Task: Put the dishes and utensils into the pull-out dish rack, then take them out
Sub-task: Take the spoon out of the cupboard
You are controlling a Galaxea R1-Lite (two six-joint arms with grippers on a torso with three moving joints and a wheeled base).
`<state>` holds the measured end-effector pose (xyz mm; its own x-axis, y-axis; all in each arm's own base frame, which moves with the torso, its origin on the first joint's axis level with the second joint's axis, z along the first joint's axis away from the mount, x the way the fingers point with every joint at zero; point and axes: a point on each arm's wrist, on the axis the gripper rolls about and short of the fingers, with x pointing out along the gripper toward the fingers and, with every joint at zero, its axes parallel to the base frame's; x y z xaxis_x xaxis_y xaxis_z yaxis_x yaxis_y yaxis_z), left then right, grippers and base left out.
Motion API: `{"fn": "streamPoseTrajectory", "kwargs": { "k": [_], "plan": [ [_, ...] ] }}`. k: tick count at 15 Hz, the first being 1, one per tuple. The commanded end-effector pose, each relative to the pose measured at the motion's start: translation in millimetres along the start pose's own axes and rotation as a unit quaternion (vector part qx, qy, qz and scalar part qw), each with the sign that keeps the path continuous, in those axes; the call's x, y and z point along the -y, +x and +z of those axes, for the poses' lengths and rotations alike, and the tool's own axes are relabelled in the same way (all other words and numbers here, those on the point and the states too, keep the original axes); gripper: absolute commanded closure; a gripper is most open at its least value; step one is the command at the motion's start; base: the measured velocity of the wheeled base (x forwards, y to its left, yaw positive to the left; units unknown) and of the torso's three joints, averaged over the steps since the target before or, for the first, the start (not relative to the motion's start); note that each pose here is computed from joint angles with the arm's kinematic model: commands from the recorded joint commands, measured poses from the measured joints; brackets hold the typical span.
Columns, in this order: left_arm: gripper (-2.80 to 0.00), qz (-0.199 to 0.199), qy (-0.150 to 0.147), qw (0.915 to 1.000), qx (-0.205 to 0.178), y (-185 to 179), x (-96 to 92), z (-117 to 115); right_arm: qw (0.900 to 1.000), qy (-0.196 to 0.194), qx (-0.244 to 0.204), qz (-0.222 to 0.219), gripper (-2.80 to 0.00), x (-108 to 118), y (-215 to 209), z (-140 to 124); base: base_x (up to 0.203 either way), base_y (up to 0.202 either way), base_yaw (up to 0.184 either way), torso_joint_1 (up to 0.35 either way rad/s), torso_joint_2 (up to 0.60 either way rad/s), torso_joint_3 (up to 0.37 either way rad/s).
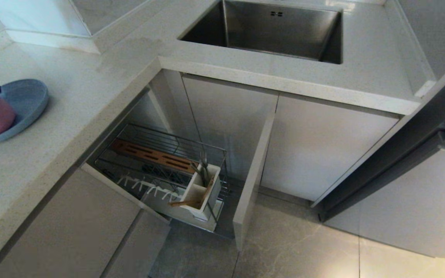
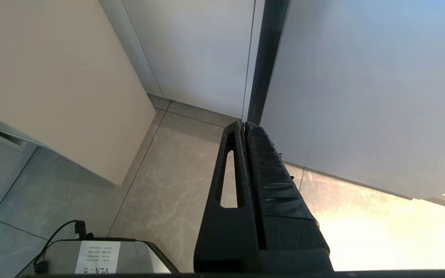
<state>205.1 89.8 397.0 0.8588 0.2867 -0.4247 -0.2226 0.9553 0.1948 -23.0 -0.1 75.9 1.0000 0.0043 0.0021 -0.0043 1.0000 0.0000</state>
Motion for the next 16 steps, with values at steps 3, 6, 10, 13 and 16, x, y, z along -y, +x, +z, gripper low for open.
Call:
{"fn": "streamPoseTrajectory", "kwargs": {
  "k": [3, 6, 10, 13, 16],
  "plan": [
    [0.00, 0.014, -0.009, 0.9978, 0.064, -64, 6.2, 0, 1.000, 0.000, 0.000, 0.000, 0.00, 0, 0, 0, 0.000, 0.000, 0.000, 0.000, 0.00, 0.000],
    [0.00, 0.003, -0.041, 0.9941, 0.100, -105, 16.2, -9, 1.000, 0.000, 0.000, 0.000, 0.00, 0, 0, 0, 0.000, 0.000, 0.000, 0.000, 0.00, 0.000],
    [0.00, -0.105, -0.080, 0.9844, 0.116, -142, 41.7, -32, 1.000, 0.000, -0.001, 0.000, 0.00, 0, 0, 0, 0.000, 0.000, 0.000, 0.000, 0.00, 0.000],
    [0.00, -0.198, -0.077, 0.9757, 0.051, -131, 61.5, -54, 1.000, 0.000, 0.000, 0.000, 0.00, 0, 0, 0, 0.000, 0.000, 0.000, 0.000, 0.00, 0.000],
    [0.00, -0.239, -0.067, 0.9679, -0.037, -99, 80.9, -72, 1.000, 0.000, 0.000, 0.000, 0.00, 0, 0, 0, 0.000, 0.000, 0.000, 0.000, 0.00, 0.000]
  ]
}}
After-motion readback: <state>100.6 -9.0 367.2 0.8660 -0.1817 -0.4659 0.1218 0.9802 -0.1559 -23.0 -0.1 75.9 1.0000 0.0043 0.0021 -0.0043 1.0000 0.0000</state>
